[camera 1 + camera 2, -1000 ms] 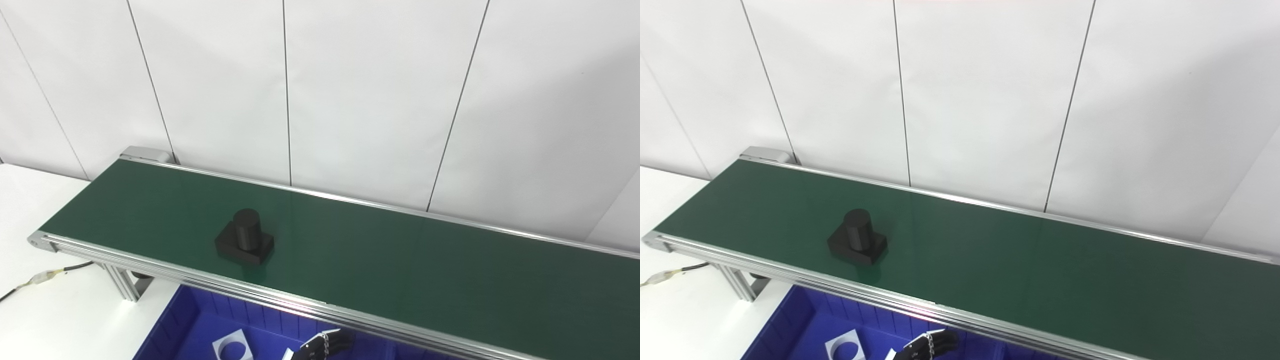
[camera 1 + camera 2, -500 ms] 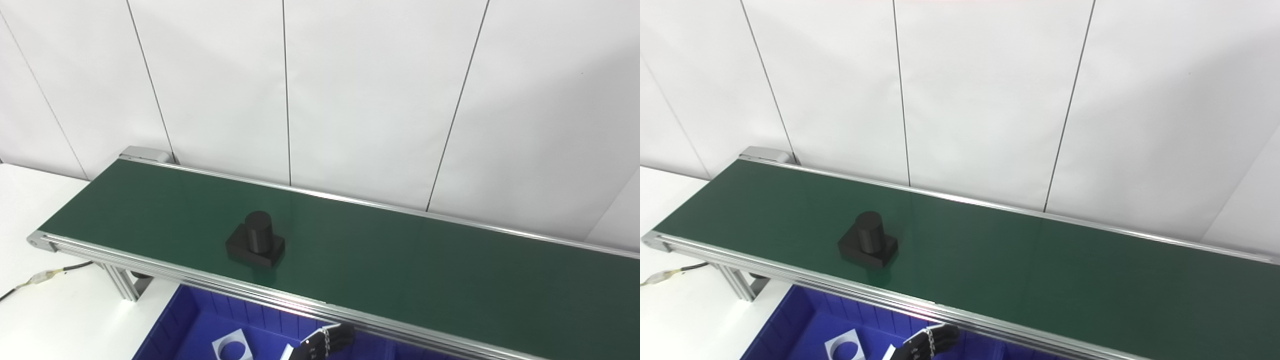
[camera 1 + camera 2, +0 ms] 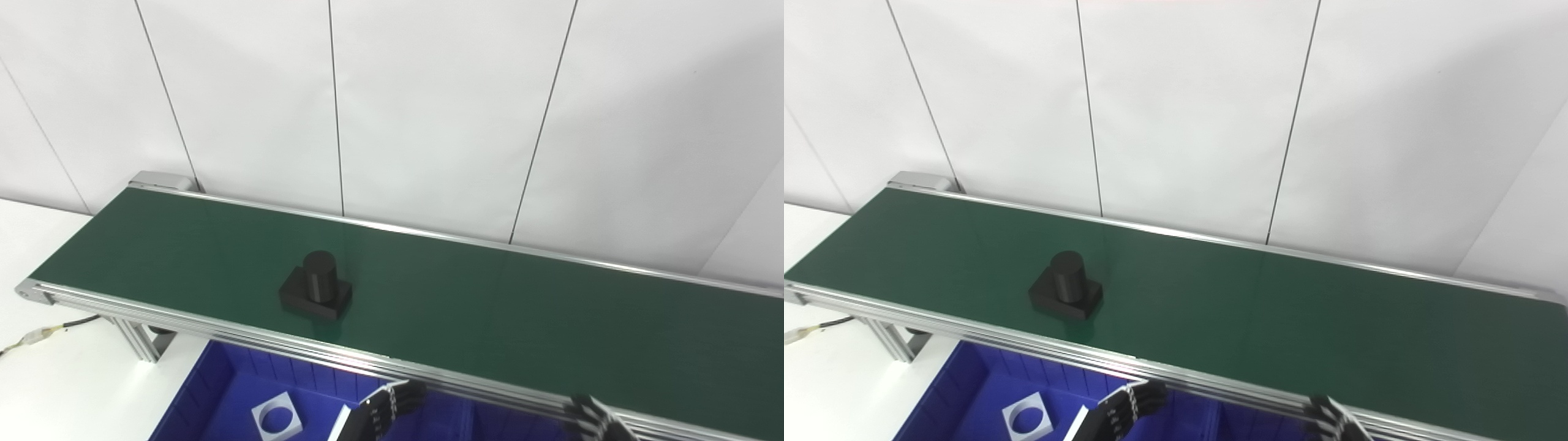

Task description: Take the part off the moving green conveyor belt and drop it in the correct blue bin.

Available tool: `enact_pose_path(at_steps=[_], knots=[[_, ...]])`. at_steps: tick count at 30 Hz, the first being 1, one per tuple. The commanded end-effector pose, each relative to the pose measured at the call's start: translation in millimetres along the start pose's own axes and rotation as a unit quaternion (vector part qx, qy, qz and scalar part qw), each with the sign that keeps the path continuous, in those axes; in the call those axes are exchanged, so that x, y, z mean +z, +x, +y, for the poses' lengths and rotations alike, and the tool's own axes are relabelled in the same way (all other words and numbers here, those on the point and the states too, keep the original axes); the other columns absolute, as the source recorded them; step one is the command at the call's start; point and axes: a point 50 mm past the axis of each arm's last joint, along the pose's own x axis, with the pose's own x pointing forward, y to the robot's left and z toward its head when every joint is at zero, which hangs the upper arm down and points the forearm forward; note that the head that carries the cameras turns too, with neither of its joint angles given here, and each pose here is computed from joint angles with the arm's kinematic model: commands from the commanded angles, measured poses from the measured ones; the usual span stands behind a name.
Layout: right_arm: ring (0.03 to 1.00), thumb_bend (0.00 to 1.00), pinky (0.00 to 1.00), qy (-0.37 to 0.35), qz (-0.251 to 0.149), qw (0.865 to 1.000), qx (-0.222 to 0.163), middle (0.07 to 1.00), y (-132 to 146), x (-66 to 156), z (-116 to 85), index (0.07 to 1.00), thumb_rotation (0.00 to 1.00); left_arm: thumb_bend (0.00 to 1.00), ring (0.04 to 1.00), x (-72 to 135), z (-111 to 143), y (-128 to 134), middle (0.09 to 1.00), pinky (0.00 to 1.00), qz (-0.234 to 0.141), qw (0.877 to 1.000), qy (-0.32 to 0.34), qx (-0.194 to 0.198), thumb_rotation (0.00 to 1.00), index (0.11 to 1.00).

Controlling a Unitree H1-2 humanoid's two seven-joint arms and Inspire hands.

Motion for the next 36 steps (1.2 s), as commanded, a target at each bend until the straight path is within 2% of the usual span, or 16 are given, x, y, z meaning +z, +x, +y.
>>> enact_pose_path(at_steps=[1,5,9,14,17,20,24,29,32,36], knots=[[0.712,0.68,0.65,-0.029,-0.072,0.997,0.023,0.772,22,25,-4,0.802,0.12,0.64,0.753,15,-1,10,0.763,0.8,-0.031,0.999,0.001,-0.007,0.0,0.725],[0.716,0.68,0.66,-0.053,-0.109,0.992,0.035,0.771,48,43,-3,0.795,0.12,0.64,0.76,17,3,8,0.773,0.8,-0.027,1.0,0.002,-0.002,0.01,0.729],[0.747,0.68,0.72,-0.054,-0.144,0.987,0.048,0.785,75,65,2,0.799,0.05,0.63,0.759,19,6,6,0.774,0.79,-0.025,1.0,0.001,0.003,0.0,0.731],[0.758,0.69,0.72,-0.066,-0.164,0.983,0.057,0.801,100,84,11,0.811,0.04,0.63,0.755,19,9,3,0.771,0.79,-0.026,1.0,0.004,0.006,0.0,0.731],[0.764,0.71,0.72,-0.068,-0.166,0.982,0.064,0.806,112,90,17,0.818,0.06,0.62,0.755,18,11,2,0.771,0.79,-0.027,1.0,0.005,0.007,0.0,0.732],[0.783,0.74,0.7,-0.087,-0.166,0.979,0.086,0.835,128,97,23,0.856,0.18,0.61,0.759,17,15,1,0.769,0.81,-0.025,1.0,0.004,0.007,0.0,0.732],[0.788,0.77,0.7,-0.103,-0.156,0.978,0.098,0.845,147,104,32,0.874,0.23,0.61,0.761,15,18,-1,0.77,0.81,-0.024,1.0,0.001,0.008,0.0,0.732],[0.86,0.82,0.8,-0.103,-0.139,0.977,0.122,0.907,167,112,44,0.94,0.3,0.63,0.757,14,22,-2,0.765,0.81,-0.025,1.0,-0.003,0.012,0.0,0.728],[0.887,0.83,0.83,-0.099,-0.132,0.977,0.136,0.934,181,117,51,0.969,0.3,0.63,0.757,13,24,-2,0.765,0.81,-0.026,1.0,-0.003,0.011,0.0,0.728],[0.954,0.89,0.9,-0.103,-0.125,0.973,0.162,0.991,203,129,59,0.999,0.35,0.62,0.76,13,26,-3,0.767,0.81,-0.024,1.0,-0.003,0.012,0.0,0.728]])
